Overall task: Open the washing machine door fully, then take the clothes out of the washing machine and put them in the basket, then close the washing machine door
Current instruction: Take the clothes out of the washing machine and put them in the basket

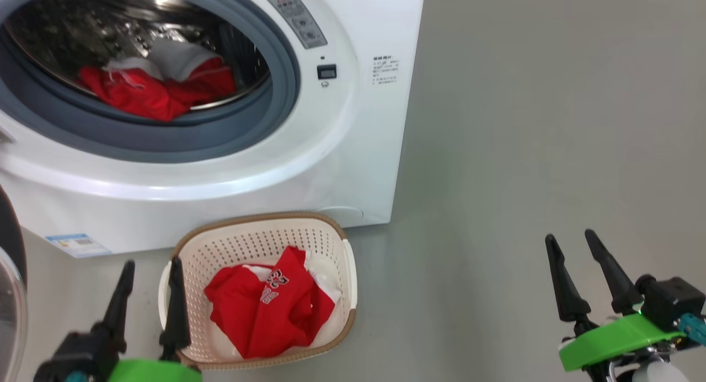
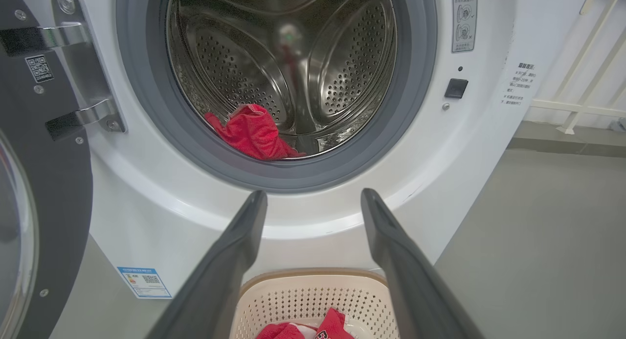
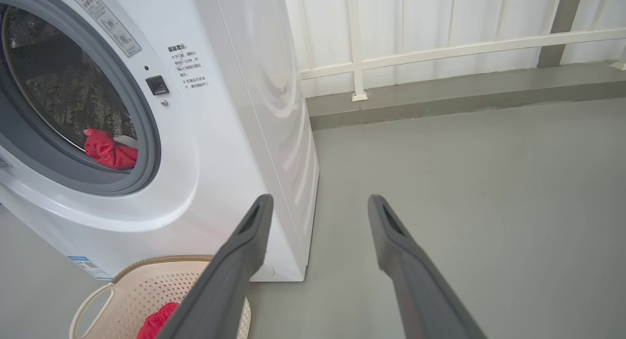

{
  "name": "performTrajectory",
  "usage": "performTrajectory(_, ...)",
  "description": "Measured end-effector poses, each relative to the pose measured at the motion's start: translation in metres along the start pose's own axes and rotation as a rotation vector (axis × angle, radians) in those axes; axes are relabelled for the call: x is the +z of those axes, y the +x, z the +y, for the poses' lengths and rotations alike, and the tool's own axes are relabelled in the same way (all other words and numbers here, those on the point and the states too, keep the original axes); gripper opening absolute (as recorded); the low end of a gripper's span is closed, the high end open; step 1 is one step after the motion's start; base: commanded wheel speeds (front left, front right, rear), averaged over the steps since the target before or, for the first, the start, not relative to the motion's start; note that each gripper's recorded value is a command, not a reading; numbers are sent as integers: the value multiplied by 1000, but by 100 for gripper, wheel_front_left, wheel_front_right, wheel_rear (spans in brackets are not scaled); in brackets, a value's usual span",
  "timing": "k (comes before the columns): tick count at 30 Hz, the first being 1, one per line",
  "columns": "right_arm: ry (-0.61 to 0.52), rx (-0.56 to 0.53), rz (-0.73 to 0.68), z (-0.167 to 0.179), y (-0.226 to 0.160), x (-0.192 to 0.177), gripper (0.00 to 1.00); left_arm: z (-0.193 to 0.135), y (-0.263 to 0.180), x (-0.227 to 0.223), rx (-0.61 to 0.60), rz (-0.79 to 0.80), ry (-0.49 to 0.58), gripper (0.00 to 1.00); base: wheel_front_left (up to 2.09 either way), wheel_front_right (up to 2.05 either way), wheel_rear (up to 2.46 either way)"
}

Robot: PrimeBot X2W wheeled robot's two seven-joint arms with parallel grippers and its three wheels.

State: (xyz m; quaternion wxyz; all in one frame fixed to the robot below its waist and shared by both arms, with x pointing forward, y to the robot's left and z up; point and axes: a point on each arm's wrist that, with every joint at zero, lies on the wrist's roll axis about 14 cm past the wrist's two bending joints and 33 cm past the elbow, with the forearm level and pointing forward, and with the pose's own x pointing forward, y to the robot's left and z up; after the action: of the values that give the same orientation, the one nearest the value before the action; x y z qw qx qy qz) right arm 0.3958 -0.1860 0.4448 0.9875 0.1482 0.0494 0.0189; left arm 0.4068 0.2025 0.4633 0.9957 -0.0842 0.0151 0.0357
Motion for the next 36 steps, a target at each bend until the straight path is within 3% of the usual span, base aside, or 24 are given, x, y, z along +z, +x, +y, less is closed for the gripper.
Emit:
performTrajectory(7, 1, -14, -2, -3, -25, 1, 100, 8, -37, 3, 24, -3, -4, 100, 0, 0, 0)
performTrajectory(15, 1, -29, 3, -7, -34, 0, 100, 10, -47, 5, 38, -7, 1, 100, 0, 0, 0)
performTrajectory(29, 8, -46, 15, -12, -34, -4, 100, 5, -42, -5, 31, 24, -20, 100, 0, 0, 0)
performTrajectory(36, 14, -46, 20, -12, -20, -7, 100, -9, 3, -3, -2, 6, -20, 100, 0, 0, 0)
